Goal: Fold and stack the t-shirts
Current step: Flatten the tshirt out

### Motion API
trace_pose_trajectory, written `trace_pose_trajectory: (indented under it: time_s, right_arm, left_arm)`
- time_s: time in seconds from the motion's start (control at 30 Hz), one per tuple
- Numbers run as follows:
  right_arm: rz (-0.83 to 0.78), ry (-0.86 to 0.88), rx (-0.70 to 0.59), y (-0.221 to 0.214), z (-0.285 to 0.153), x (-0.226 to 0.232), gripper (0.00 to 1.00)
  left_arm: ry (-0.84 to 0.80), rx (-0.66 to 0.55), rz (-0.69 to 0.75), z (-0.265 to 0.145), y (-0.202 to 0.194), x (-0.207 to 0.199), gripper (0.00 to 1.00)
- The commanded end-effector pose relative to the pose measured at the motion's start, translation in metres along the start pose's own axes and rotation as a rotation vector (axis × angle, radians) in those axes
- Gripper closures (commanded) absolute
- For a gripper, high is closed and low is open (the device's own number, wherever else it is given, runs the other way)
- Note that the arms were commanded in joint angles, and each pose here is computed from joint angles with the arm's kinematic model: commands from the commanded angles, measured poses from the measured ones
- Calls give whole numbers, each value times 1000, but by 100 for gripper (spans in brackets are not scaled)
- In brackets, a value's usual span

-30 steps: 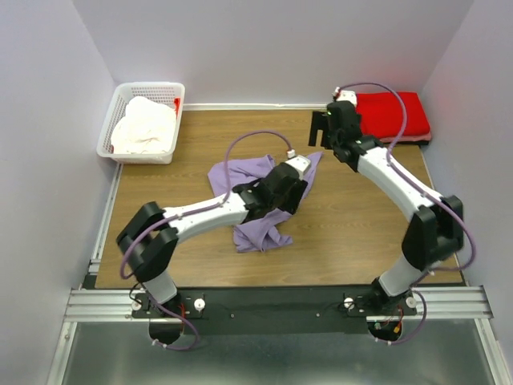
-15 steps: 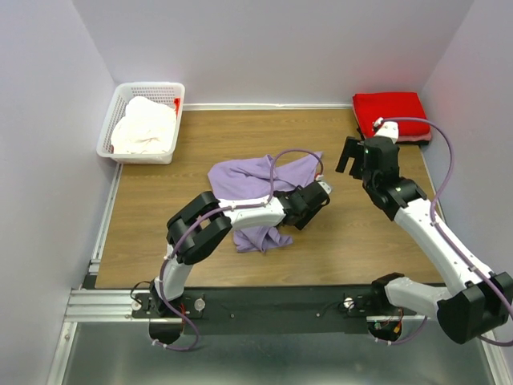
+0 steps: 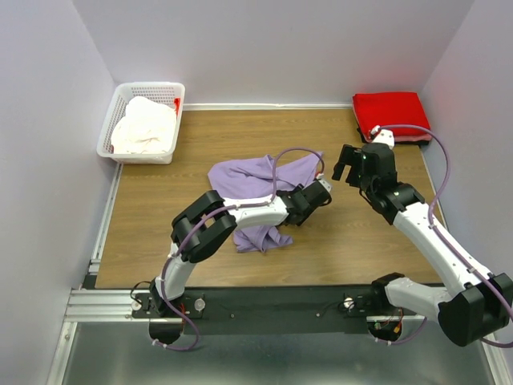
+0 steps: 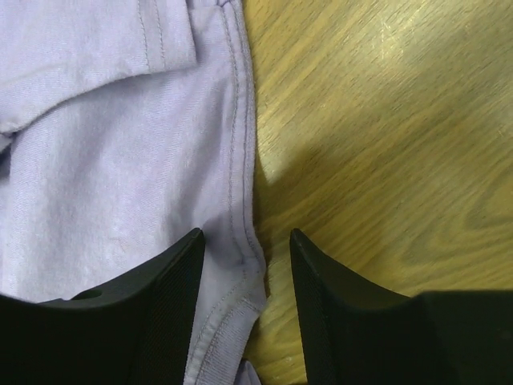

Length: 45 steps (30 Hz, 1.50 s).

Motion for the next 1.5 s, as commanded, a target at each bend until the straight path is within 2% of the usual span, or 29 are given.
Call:
trace_pose_trajectory:
  time_s: [0.0, 0.07, 0.1, 0.13, 0.27, 0.4, 0.57, 0.67, 0.83, 1.0, 1.2, 1.47]
  right_arm:
    - [13, 5, 25, -7, -1, 0, 0]
    - [13, 5, 25, -7, -1, 0, 0]
    - [12, 7, 24, -7, -2, 0, 0]
    - [10, 9, 27, -8, -2, 0, 0]
    - [-7, 51, 47, -12, -3, 4, 0]
    - [-20, 131, 105, -25, -3, 15, 0]
    - [-17, 268, 223, -57, 2, 33, 0]
    - [-20, 421, 386, -101, 6, 52, 3]
    - [-54, 465, 479, -143, 12, 74, 6]
    - [-12, 487, 456, -147, 27, 91, 8]
    - [-43, 493, 402, -143, 63, 111, 10]
    - [-59, 573, 452, -157, 105, 152, 14]
  left_arm:
    - [20, 42, 20, 13, -14, 5, 60]
    - [11, 42, 11, 11, -12, 11, 76]
    - [17, 29, -6, 6, -6, 20, 94]
    - [21, 19, -19, 2, -1, 26, 100]
    - [62, -58, -83, -28, 29, 63, 100]
    - [113, -176, -179, -84, 66, 119, 100]
    - [232, -242, -299, -128, 67, 201, 100]
    - [291, -251, -343, -140, 53, 234, 100]
    - [295, -254, -404, -147, 26, 254, 100]
    - [296, -279, -454, -159, 8, 267, 100]
    - [316, -291, -487, -173, -10, 278, 100]
    - [355, -281, -535, -182, -33, 291, 100]
Point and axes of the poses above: each gripper's point midway between its finger pads, its own z axis out along the fingers, its own x axis along the line the jaws close on, y = z × x, the point moved 3 cm from there along -z, back along the fingers, and after that the axes turned 1 degree about z, right-handed, at the moved point
